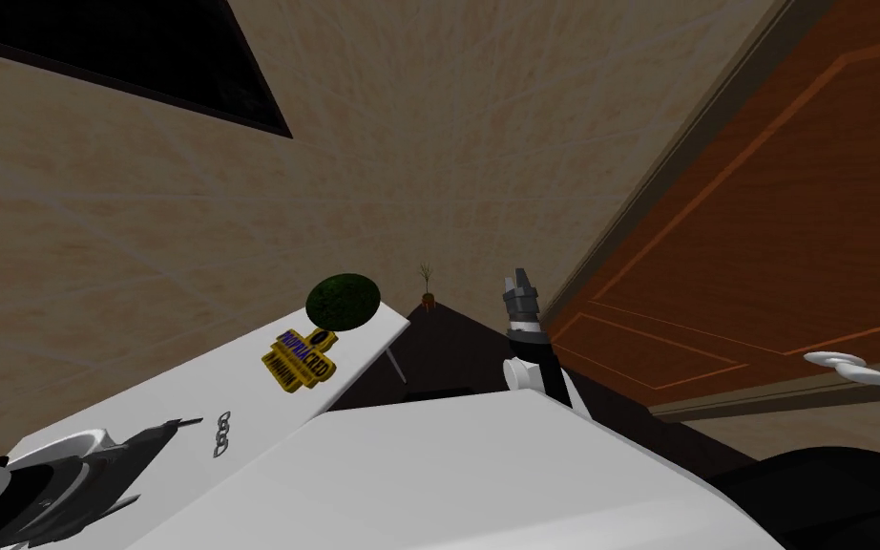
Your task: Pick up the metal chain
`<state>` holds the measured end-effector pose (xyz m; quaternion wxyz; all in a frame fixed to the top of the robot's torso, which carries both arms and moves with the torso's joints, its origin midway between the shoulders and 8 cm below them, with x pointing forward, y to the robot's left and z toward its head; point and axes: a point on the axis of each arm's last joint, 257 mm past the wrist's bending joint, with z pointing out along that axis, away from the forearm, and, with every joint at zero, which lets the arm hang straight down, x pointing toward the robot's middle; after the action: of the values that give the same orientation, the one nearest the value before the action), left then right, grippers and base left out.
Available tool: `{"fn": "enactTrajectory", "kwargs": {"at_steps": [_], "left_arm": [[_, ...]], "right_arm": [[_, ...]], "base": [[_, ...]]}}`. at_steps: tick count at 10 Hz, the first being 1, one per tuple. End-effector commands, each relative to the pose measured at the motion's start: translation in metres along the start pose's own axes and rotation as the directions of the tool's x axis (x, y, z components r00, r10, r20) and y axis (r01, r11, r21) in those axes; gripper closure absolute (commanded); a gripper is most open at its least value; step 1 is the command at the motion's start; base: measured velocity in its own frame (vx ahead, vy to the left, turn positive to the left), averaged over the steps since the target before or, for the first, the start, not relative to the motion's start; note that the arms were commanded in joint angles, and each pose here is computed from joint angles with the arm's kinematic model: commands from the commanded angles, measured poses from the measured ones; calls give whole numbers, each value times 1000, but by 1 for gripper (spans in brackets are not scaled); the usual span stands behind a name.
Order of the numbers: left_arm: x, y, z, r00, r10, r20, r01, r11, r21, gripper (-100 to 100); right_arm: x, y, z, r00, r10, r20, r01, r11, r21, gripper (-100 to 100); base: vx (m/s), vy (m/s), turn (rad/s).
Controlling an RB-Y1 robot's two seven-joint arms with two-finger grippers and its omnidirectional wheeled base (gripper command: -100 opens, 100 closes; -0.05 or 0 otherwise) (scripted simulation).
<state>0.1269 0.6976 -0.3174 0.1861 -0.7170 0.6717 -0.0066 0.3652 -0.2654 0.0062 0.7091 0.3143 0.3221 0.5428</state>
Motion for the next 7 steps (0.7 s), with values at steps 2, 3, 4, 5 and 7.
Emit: {"fn": "enactTrajectory", "kwargs": {"at_steps": [2, 3, 4, 5, 7], "left_arm": [[2, 19, -3, 999, -18, -43, 16, 998, -61, -100], [3, 29, -6, 997, -34, -67, 27, 995, -94, -100], [5, 32, -6, 997, -34, -74, 27, 994, -105, -100], [7, 42, -10, 994, -51, -100, 37, 990, -138, -100], [12, 55, -14, 989, -69, -132, 44, 983, -180, -100]], "right_arm": [[0, 0, 0, 1000, 0, 0, 0, 1000, 0, 0], [0, 0, 0, 1000, 0, 0, 0, 1000, 0, 0], [0, 0, 0, 1000, 0, 0, 0, 1000, 0, 0], [0, 0, 0, 1000, 0, 0, 0, 1000, 0, 0], [0, 0, 0, 1000, 0, 0, 0, 1000, 0, 0]], "base": [[35, -6, -138], [37, -5, -107], [30, -3, -74], [28, -8, -149], [28, -1, -96]]}}
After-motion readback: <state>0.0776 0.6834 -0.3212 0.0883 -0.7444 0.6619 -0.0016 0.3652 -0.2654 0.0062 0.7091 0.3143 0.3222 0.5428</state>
